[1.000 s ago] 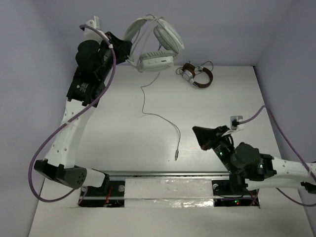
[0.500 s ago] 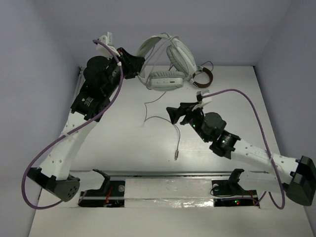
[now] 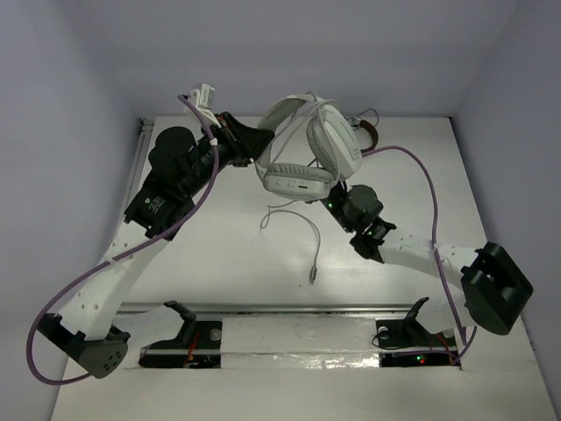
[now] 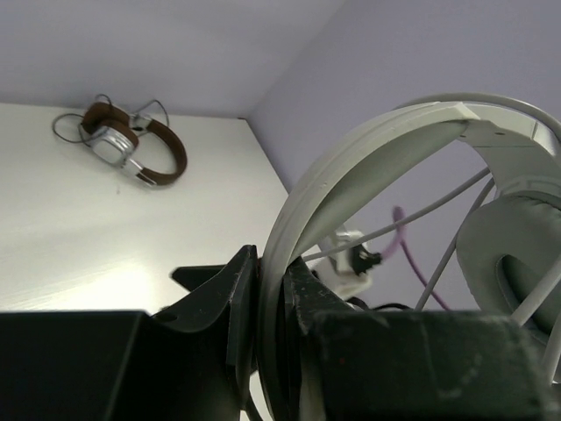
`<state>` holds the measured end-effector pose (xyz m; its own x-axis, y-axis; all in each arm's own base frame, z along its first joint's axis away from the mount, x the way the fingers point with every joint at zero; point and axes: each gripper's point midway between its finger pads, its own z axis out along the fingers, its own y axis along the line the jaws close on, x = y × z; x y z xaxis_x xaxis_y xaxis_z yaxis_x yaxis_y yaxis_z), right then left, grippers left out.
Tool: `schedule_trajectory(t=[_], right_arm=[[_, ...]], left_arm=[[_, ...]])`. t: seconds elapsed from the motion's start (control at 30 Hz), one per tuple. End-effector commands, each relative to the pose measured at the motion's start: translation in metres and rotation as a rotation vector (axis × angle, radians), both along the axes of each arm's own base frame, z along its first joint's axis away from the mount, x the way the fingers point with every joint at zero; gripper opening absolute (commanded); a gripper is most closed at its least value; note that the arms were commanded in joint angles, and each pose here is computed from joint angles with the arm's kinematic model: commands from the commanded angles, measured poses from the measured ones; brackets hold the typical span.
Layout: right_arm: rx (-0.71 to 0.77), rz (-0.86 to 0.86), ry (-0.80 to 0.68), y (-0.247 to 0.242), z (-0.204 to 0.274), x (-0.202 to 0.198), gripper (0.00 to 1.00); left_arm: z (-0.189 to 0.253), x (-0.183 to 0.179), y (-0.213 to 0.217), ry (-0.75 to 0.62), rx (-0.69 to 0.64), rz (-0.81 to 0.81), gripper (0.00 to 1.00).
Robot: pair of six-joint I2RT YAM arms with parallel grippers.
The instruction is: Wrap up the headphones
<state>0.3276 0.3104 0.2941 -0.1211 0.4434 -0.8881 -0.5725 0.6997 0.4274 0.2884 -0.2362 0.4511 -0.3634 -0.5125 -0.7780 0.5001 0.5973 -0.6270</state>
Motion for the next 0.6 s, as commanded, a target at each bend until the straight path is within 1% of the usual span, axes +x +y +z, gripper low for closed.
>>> schedule_trajectory(t=[0.0, 0.1, 0.2, 0.23, 0.27, 0.3, 0.33, 0.37, 0.4, 0.43, 0.57], right_arm=[[0.128, 0.057, -0.102, 0.010, 0.035, -0.004, 0.63], [0.149, 0.072, -0.110, 0.014, 0.032, -0.004, 0.62], [0.155, 0.118, -0.106, 0.023, 0.027, -0.007, 0.62], [0.169, 0.160, -0.120, 0.028, 0.031, -0.013, 0.60], [0.191, 0.191, -0.107, 0.031, 0.029, -0.017, 0.51], [0.202, 0.215, -0.098, 0.032, 0.023, -0.022, 0.47], [0.222, 0.281, -0.125, 0.036, 0.027, -0.033, 0.41], [0.250, 0.313, -0.115, 0.038, 0.027, -0.039, 0.31], [0.266, 0.340, -0.118, 0.038, 0.027, -0.045, 0.28], [0.279, 0.386, -0.133, 0.039, 0.026, -0.055, 0.27], [0.307, 0.487, -0.124, 0.045, 0.025, -0.075, 0.27]], left_arm=[[0.057, -0.030, 0.000, -0.126, -0.172, -0.086, 0.00], [0.066, -0.042, -0.006, -0.134, -0.202, -0.136, 0.00], [0.074, -0.045, -0.006, -0.142, -0.215, -0.133, 0.00], [0.075, -0.043, -0.005, -0.144, -0.218, -0.126, 0.00], [0.078, -0.042, -0.005, -0.149, -0.223, -0.117, 0.00], [0.082, -0.041, -0.005, -0.156, -0.224, -0.114, 0.00], [0.083, -0.039, -0.005, -0.156, -0.224, -0.112, 0.00], [0.082, -0.036, -0.008, -0.152, -0.222, -0.112, 0.00], [0.086, -0.036, -0.008, -0.158, -0.227, -0.114, 0.00], [0.086, -0.036, -0.012, -0.154, -0.228, -0.125, 0.00], [0.095, -0.031, -0.014, -0.167, -0.249, -0.116, 0.00]])
